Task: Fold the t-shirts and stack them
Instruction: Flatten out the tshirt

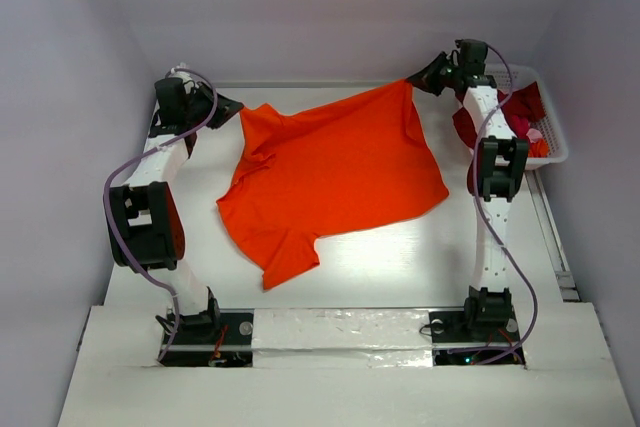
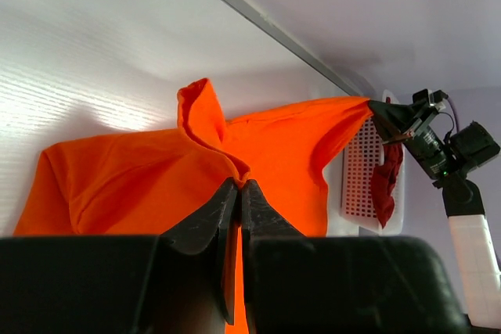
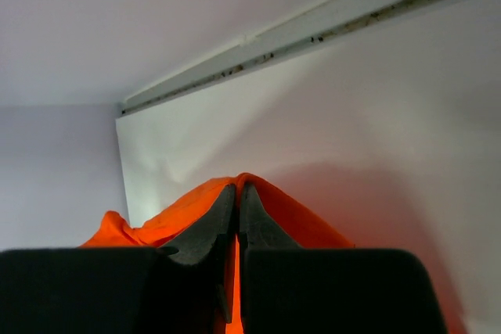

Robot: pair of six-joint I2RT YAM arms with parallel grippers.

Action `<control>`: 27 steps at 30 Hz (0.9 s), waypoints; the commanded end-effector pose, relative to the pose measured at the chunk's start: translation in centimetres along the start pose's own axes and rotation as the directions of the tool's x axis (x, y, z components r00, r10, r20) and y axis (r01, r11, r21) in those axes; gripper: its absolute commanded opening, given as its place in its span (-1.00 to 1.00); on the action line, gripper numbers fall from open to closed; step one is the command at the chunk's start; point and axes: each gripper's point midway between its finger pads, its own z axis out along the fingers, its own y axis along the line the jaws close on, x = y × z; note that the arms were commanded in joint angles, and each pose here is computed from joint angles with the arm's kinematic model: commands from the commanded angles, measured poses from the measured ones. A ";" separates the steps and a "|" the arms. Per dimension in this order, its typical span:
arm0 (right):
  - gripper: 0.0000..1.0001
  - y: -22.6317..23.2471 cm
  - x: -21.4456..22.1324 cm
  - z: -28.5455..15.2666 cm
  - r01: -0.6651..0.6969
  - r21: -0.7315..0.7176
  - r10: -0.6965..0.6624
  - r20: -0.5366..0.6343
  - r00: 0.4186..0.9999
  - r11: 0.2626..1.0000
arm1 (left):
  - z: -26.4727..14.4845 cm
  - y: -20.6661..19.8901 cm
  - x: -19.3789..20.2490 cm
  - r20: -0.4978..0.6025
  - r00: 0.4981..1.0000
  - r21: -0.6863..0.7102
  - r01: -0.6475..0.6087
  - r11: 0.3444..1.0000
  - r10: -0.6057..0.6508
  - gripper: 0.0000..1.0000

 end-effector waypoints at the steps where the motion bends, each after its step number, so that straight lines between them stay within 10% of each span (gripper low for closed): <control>1: -1.00 0.9 0.8 0.0 0.021 -0.052 -0.023 -0.030 0.999 0.998 | -0.7 -1.4 -0.6 0.025 0.999 0.032 -0.048 0.998 0.047 -1.00; 16: -1.00 0.8 2.9 -0.2 0.068 -0.038 -0.071 -0.065 0.995 0.997 | 0.3 1.7 -1.4 0.071 0.997 -0.069 -0.012 0.998 0.017 -0.99; 20: -1.00 1.0 3.7 -0.2 0.069 -0.042 -0.072 -0.077 0.994 0.997 | -0.4 4.3 -4.4 0.152 0.988 -0.116 0.035 0.993 -0.017 -0.56; 23: -1.00 0.6 4.0 -0.2 0.066 -0.036 -0.069 -0.083 0.994 0.997 | -1.0 6.7 -6.1 0.185 0.979 -0.130 0.112 0.985 -0.087 0.36; 27: -1.00 1.3 4.3 -0.2 0.077 -0.045 -0.081 -0.085 0.993 0.996 | -2.0 7.0 -5.7 0.200 0.974 -0.142 0.139 0.980 -0.109 0.82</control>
